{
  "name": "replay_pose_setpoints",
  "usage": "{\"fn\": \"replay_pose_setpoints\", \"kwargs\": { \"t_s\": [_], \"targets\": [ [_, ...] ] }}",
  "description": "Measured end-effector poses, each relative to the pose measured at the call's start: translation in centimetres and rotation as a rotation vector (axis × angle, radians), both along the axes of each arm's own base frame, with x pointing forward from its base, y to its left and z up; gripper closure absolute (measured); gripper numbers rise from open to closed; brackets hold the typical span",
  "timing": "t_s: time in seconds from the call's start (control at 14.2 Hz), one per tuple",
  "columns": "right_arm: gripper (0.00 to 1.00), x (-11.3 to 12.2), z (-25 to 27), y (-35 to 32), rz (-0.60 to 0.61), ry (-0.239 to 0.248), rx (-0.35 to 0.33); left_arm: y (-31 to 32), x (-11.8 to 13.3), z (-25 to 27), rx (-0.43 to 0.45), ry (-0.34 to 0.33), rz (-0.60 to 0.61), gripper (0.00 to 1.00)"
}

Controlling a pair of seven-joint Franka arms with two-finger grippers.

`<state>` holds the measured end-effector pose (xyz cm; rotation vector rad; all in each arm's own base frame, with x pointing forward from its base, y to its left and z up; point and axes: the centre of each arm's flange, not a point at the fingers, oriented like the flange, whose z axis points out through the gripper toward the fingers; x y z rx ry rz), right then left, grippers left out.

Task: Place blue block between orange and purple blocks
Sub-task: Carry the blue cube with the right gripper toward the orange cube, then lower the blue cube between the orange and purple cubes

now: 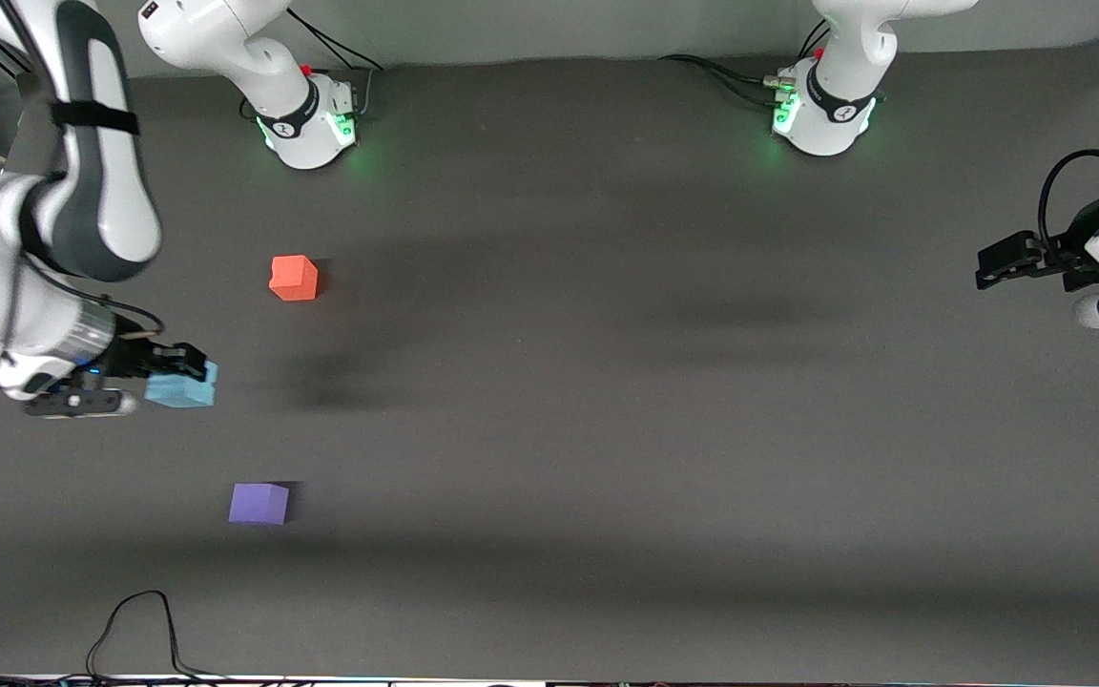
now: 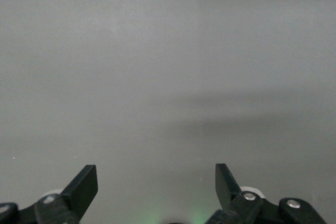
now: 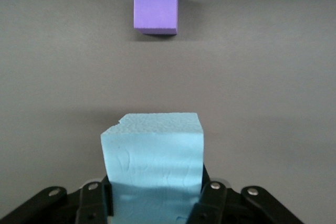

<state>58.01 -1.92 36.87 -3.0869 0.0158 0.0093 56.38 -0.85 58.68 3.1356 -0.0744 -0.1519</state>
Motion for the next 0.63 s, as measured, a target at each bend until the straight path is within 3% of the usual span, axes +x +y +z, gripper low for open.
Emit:
{"fn": "replay_pose_setpoints", "kwargs": {
  "t_s": [0.14,0.49,0.63],
  "targets": [
    [0.45,-0.4,-3.3,0.9,0.005,0.008,0.016,0.0,0.0,0.0,0.000,0.000,0.000,0.00],
    [0.45,-0.7,-11.2,0.7,0.048,-0.003,0.138,0.0,0.0,0.0,0.000,0.000,0.000,0.00],
    [0.45,-0.9,-13.8,0.2,0.057,-0.007,0.135,0.0,0.0,0.0,0.000,0.000,0.000,0.00]
  ]
}}
